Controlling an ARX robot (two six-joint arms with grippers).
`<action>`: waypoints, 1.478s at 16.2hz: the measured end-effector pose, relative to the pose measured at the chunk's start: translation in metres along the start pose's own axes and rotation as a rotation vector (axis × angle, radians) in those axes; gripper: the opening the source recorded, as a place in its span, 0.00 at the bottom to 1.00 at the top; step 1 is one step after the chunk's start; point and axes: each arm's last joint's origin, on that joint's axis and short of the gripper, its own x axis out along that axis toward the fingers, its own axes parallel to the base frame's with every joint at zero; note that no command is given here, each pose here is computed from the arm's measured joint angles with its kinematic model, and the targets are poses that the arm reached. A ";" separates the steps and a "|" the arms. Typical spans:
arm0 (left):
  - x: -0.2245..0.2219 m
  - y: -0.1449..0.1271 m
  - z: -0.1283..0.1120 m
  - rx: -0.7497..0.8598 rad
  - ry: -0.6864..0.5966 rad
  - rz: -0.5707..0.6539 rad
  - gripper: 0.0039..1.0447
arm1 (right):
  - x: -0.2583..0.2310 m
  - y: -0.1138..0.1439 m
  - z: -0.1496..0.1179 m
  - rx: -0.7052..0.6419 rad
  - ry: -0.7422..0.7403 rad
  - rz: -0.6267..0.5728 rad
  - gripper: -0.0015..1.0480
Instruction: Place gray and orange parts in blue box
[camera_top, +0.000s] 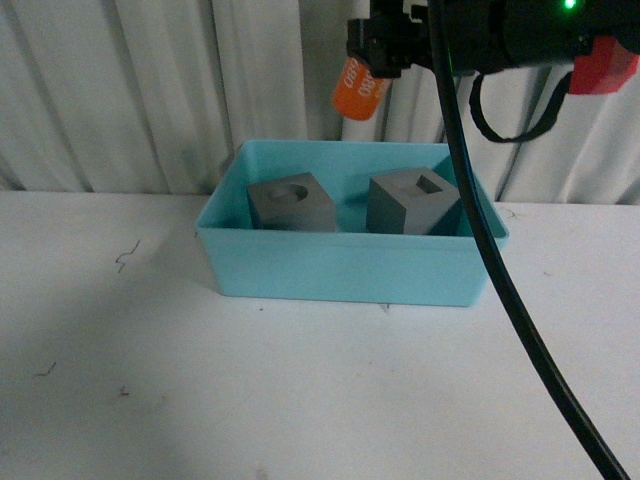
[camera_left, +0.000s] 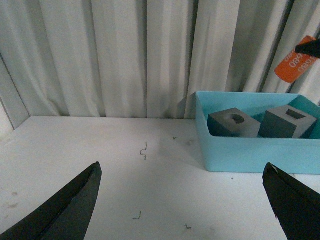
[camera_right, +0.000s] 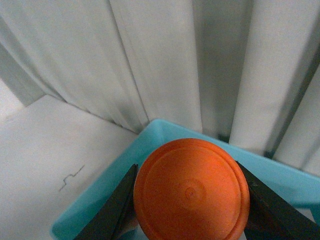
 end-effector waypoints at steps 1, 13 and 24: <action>0.000 0.000 0.000 0.000 0.000 0.000 0.94 | 0.005 0.002 0.001 -0.003 -0.004 -0.016 0.46; 0.000 0.000 0.000 0.000 0.000 0.000 0.94 | 0.027 -0.006 -0.067 0.042 0.200 -0.100 0.46; 0.000 0.000 0.000 0.000 0.000 0.000 0.94 | 0.055 -0.011 -0.107 0.033 0.311 -0.150 0.54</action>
